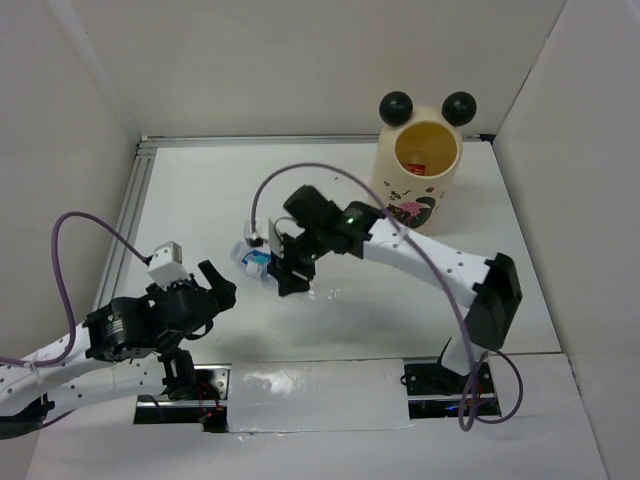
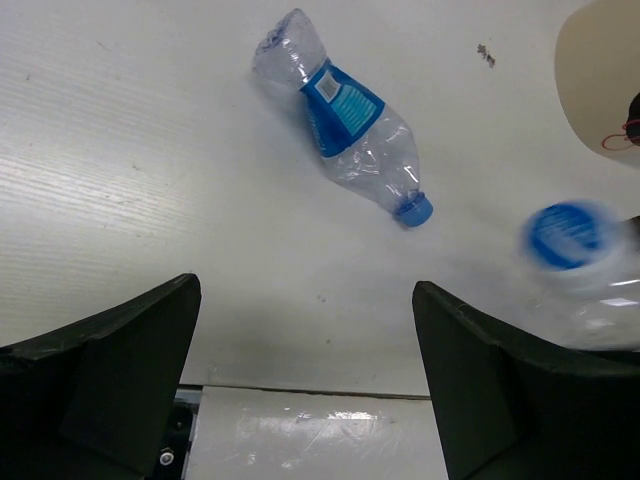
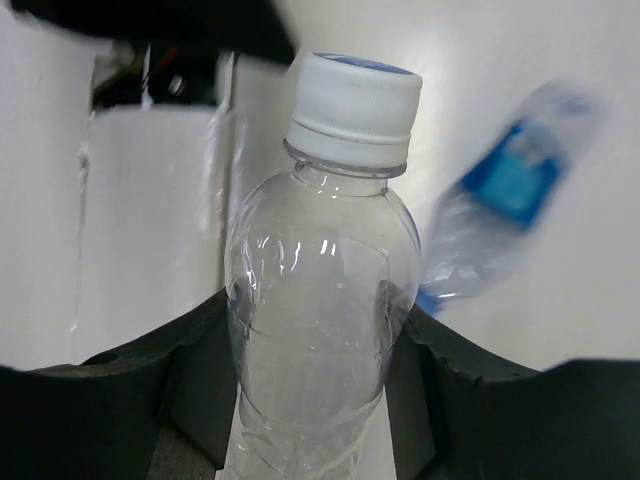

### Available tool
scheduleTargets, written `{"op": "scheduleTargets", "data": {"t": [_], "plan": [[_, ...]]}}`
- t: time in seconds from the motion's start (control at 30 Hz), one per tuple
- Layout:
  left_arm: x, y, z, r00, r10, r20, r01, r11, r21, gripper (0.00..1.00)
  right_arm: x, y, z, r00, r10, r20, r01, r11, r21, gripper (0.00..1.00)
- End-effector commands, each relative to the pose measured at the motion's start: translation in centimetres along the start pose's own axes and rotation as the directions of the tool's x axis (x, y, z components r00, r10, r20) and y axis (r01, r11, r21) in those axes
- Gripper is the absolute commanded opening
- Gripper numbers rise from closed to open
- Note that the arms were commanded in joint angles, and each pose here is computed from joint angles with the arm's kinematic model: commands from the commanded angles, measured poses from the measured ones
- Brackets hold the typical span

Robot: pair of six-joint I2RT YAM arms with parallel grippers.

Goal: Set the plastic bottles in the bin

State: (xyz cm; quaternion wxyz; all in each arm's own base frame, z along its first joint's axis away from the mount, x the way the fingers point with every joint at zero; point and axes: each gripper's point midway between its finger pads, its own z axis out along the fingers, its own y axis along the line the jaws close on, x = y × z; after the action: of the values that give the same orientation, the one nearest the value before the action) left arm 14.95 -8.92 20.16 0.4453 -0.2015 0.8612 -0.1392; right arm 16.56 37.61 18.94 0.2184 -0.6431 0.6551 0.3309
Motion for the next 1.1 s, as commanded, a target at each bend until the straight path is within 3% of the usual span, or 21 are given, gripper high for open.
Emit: {"op": "scheduleTargets", "data": {"t": [0.0, 0.07, 0.17, 0.2, 0.33, 0.47, 0.53, 0.67, 0.8, 0.93, 1.0, 1.07], "plan": [[-0.7, -2.4, 0.3, 0.999, -0.013, 0.035, 0.011, 0.998, 0.065, 1.00, -7.2, -3.9, -10.2, 0.959, -0.176, 0.220, 0.129, 0.968, 0.214, 0.18], [-0.4, -3.0, 0.5, 0.999, -0.024, 0.029, 0.021, 0.997, 0.078, 1.00, -8.8, -6.5, -14.8, 0.929, -0.232, 0.289, 0.129, 0.933, 0.335, 0.18], [0.5, -4.4, 0.8, 0.999, -0.035, 0.002, 0.034, 0.992, 0.123, 1.00, -9.8, -10.7, -23.6, 0.848, -0.373, 0.375, 0.101, 0.810, 0.578, 0.17], [1.2, -4.7, 1.1, 1.000, -0.017, -0.016, 0.019, 0.992, 0.126, 1.00, -9.8, -11.7, -27.1, 0.803, -0.470, 0.367, 0.119, 0.729, 0.675, 0.15], [2.6, -6.1, 1.9, 0.999, -0.002, -0.049, 0.009, 0.989, 0.147, 1.00, -9.6, -13.6, -32.7, 0.747, -0.574, 0.336, 0.107, 0.602, 0.791, 0.14], [3.1, -7.0, 2.2, 0.998, 0.023, -0.060, -0.013, 0.987, 0.163, 1.00, -7.1, -16.2, -38.5, 0.740, -0.583, 0.335, 0.010, 0.507, 0.862, 0.16], [3.3, -7.6, 2.3, 0.998, 0.015, -0.067, -0.003, 0.984, 0.176, 1.00, -6.7, -16.8, -40.0, 0.725, -0.609, 0.323, -0.007, 0.461, 0.887, 0.16], [4.5, -7.8, 2.8, 0.995, 0.028, -0.097, -0.010, 0.984, 0.180, 1.00, -2.9, -19.7, -40.5, 0.766, -0.554, 0.327, -0.061, 0.442, 0.895, 0.17], [5.0, -7.8, 3.1, 0.994, 0.035, -0.107, -0.016, 0.984, 0.177, 1.00, -0.4, -20.9, -41.3, 0.765, -0.543, 0.346, -0.116, 0.412, 0.904, 0.18], [5.6, -8.0, 3.4, 0.992, 0.041, -0.117, -0.020, 0.984, 0.176, 1.00, 0.9, -21.7, -40.5, 0.763, -0.538, 0.359, -0.109, 0.440, 0.891, 0.27], [5.8, -8.2, 3.5, 0.991, 0.043, -0.125, -0.020, 0.984, 0.179, 1.00, 1.5, -22.4, -39.7, 0.769, -0.534, 0.351, -0.089, 0.456, 0.886, 0.41], [6.1, -8.5, 3.5, 0.990, 0.045, -0.134, -0.020, 0.983, 0.182, 1.00, 2.5, -23.0, -39.1, 0.782, -0.511, 0.357, -0.093, 0.470, 0.877, 0.47]]}}
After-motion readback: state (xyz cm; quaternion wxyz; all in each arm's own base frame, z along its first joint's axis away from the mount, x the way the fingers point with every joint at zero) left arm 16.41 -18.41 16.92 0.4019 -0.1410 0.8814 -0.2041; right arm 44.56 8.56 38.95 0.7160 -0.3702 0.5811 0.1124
